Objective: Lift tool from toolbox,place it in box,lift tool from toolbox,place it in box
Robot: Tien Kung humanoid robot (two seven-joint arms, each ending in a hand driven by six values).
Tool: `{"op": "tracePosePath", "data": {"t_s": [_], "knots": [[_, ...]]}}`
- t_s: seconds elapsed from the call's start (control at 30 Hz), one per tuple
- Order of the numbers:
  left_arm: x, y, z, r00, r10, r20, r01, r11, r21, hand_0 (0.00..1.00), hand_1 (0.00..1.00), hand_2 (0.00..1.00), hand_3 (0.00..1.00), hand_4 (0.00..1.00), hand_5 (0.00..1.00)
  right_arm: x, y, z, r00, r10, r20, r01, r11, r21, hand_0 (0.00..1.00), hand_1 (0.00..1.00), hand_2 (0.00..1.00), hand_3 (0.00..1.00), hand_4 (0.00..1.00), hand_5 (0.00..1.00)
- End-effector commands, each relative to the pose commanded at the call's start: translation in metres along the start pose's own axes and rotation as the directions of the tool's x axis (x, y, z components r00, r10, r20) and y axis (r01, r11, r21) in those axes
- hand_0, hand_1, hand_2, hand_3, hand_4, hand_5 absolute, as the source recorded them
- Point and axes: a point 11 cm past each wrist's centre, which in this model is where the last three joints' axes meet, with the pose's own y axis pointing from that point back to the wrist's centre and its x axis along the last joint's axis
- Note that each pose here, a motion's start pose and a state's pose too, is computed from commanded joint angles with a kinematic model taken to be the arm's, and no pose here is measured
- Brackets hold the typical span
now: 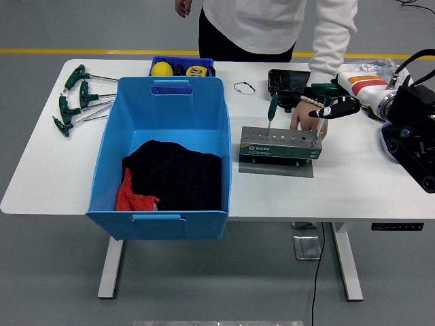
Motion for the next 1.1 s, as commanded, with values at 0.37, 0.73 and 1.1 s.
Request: {"op": "tracePosePath", "data": {"t_s": [0.37,0.73,1.1], "knots": [[0.000,0.000,0.001,1.000,-0.002,0.005,0.002,1.000,-0.003,0.548,0.538,0.540,0.718,0.754,0.668,-0.003,-0.001,-0.004,0.999,0.033,-0.029,-0.033,0.999,-0.003,0.253,0.251,0.257,0.284,0.998,0.804],[-0.001,0.000,0.002,1.000,-0.003,0.007,0.003,1.000,-0.004,0.545,0.534,0.539,0.718,0.754,0.667,-0.009,-0.003,0.001,0.997,0.073,-0.031,-0.074,0.997,-0.025,0.208,0.185,0.193,0.189,0.998,0.819],[-0.001,0.000,0.002,1.000,-0.002,0.014,0.002,1.000,-0.003,0.548,0.536,0.538,0.716,0.753,0.667,-0.009,0.000,0.005,0.986,0.168,-0.008,-0.168,0.986,-0.020,0.081,0.054,0.078,0.071,0.998,0.760]]}}
